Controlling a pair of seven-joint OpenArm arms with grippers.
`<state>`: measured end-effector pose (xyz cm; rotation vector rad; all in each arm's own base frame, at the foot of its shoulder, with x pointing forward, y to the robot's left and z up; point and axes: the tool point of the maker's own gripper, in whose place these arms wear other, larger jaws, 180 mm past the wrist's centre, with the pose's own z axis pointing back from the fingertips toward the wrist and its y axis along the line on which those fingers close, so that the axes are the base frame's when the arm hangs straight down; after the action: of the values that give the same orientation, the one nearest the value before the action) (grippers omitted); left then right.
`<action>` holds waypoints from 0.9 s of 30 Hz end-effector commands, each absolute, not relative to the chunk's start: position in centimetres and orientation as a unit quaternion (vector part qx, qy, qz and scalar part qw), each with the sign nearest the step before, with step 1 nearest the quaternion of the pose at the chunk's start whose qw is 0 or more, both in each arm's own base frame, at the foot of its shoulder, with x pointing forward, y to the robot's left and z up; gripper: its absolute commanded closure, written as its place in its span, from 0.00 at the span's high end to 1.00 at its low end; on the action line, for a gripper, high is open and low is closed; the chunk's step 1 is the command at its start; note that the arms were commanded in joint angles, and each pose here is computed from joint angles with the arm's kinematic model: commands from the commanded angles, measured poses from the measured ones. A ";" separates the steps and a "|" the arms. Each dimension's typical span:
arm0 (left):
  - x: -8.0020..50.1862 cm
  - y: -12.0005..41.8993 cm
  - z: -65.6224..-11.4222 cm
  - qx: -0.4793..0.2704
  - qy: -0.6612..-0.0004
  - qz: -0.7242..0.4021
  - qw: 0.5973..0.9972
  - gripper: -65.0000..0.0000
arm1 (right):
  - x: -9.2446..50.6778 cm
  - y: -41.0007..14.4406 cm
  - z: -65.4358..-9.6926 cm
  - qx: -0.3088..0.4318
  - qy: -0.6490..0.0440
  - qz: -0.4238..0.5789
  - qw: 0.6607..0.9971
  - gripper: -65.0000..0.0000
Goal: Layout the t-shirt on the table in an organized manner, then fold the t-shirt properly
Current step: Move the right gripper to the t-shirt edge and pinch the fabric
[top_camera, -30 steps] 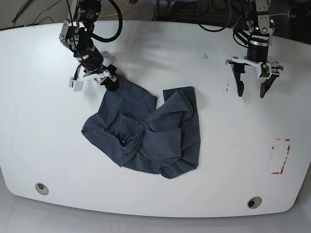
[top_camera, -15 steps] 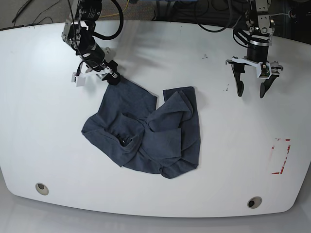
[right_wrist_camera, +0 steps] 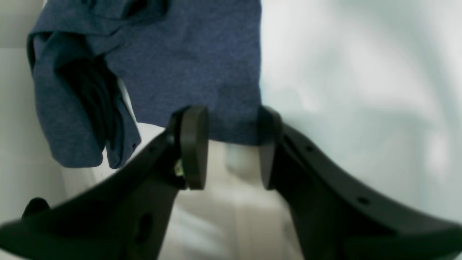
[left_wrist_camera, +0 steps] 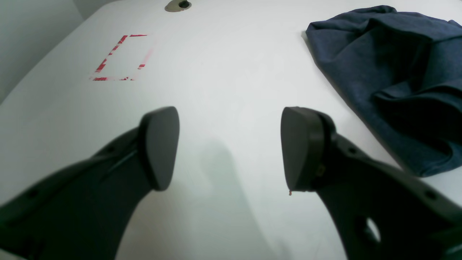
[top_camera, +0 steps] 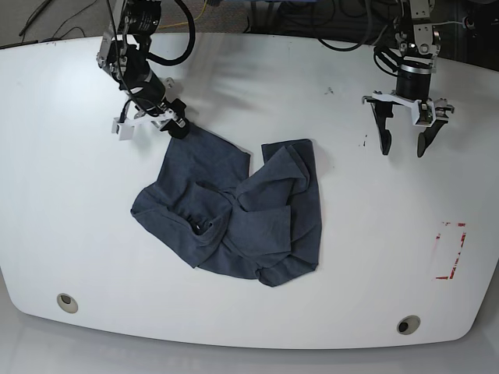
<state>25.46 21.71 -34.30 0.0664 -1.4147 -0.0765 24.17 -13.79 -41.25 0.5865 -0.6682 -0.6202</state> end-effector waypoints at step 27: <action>25.7 21.8 -33.1 0.032 -0.666 -0.040 0.744 0.64 | 24.3 -15.9 -41.7 0.265 -0.324 -0.299 0.858 0.34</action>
<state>25.39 21.75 -34.35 0.0674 -1.4119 -0.0801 23.88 -15.96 -42.05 0.5462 -0.6629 -0.6381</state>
